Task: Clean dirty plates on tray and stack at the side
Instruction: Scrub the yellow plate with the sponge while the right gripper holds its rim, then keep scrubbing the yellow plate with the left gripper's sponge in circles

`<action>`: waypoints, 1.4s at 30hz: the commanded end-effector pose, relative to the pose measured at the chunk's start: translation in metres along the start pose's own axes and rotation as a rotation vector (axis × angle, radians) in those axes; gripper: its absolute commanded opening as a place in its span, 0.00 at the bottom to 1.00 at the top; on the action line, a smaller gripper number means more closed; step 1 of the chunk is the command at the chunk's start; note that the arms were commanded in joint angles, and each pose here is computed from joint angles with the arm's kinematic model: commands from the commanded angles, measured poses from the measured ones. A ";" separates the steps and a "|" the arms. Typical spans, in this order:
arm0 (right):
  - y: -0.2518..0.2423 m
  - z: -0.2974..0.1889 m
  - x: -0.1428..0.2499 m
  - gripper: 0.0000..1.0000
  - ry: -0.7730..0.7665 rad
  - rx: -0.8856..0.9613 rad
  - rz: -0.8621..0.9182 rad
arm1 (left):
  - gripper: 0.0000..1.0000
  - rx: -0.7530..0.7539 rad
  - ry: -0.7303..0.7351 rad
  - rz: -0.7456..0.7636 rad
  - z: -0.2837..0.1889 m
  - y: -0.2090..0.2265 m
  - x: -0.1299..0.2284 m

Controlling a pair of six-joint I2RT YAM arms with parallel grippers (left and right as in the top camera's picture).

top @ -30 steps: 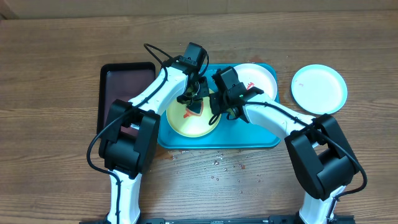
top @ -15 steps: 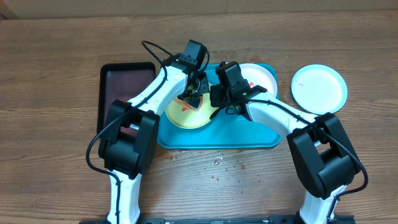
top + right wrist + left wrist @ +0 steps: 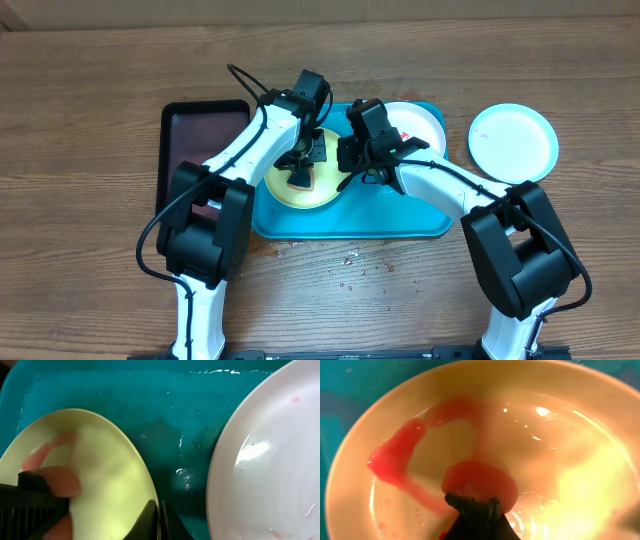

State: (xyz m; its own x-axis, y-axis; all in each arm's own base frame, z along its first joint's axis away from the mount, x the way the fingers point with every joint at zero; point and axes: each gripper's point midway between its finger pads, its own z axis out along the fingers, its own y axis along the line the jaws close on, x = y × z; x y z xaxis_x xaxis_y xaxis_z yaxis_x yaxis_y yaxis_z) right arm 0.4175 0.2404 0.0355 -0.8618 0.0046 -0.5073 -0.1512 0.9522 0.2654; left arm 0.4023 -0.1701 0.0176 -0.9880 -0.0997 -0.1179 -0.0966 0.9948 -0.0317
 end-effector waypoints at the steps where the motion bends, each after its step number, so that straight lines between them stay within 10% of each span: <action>1: -0.005 -0.001 -0.013 0.04 -0.042 0.022 0.034 | 0.04 -0.113 -0.039 0.029 -0.001 0.023 -0.006; 20: -0.006 -0.001 -0.011 0.04 -0.035 0.025 0.034 | 0.04 -0.207 -0.179 0.100 -0.005 0.043 -0.043; 32: -0.006 -0.001 -0.010 0.04 -0.031 0.028 0.034 | 0.04 0.251 -0.082 0.202 -0.006 -0.037 -0.026; 42: -0.006 -0.001 -0.010 0.04 -0.031 0.028 0.034 | 0.04 0.209 -0.063 0.219 0.009 -0.030 -0.023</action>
State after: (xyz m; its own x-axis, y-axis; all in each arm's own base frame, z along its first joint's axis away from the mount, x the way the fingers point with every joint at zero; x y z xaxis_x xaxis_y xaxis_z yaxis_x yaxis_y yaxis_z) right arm 0.4198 0.2358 0.0352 -0.8598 0.0264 -0.5099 -0.1222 0.9590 0.2558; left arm 0.4369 -0.1940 0.0262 -0.9682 0.0716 -0.2399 0.1206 0.9731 -0.1963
